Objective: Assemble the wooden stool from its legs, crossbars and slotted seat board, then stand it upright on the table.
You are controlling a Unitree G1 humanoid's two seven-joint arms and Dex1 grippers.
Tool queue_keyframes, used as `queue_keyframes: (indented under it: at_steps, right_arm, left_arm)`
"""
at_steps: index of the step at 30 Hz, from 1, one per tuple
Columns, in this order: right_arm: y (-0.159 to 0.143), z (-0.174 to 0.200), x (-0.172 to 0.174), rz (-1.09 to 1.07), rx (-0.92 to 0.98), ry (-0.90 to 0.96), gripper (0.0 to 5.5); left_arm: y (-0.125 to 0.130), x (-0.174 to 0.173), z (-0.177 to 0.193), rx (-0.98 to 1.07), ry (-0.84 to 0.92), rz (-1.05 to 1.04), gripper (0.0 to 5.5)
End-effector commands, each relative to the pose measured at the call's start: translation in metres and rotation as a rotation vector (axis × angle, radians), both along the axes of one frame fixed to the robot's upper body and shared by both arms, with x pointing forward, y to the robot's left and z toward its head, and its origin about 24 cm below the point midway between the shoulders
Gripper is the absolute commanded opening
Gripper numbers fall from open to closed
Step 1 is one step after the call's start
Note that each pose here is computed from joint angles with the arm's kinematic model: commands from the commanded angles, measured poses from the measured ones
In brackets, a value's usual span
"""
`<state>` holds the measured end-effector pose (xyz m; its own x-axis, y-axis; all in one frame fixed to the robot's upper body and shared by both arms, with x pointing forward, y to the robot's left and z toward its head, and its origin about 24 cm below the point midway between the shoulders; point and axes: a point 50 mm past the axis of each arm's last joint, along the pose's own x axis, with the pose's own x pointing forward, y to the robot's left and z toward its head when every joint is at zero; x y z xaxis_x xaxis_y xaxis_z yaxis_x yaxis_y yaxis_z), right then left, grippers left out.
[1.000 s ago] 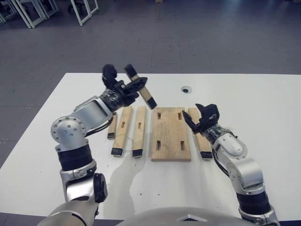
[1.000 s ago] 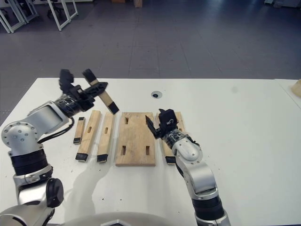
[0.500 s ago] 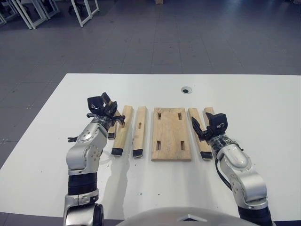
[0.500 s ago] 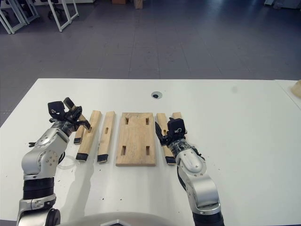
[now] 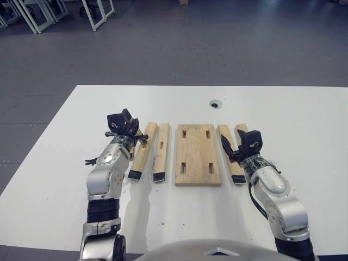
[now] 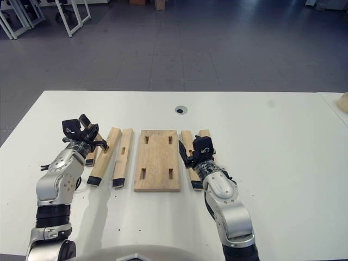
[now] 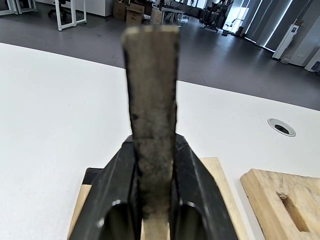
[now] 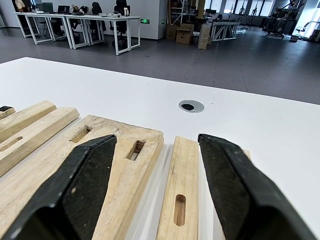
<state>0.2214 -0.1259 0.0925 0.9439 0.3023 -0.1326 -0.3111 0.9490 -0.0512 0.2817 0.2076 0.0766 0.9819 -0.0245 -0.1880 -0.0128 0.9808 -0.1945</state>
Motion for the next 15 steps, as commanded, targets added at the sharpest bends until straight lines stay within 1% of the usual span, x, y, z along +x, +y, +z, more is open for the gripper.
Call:
queue_keyframes:
  at_steps: [1,4,7,15]
  right_arm:
    - [0.0,0.002,0.001,0.004,-0.009,0.002,3.0]
    - [0.0,0.001,0.0,0.003,-0.01,0.003,3.0]
    - [0.0,0.001,0.0,0.004,-0.012,0.003,3.0]
    - [0.002,0.001,0.0,0.013,-0.016,0.007,3.0]
  left_arm:
    - [0.0,-0.004,0.007,0.004,-0.01,-0.002,0.42]
    - [0.003,-0.009,0.006,0.011,0.001,-0.001,0.42]
    - [0.004,-0.012,-0.002,0.011,0.034,-0.005,0.42]
    - [-0.004,-0.012,-0.01,0.0,0.055,-0.026,0.42]
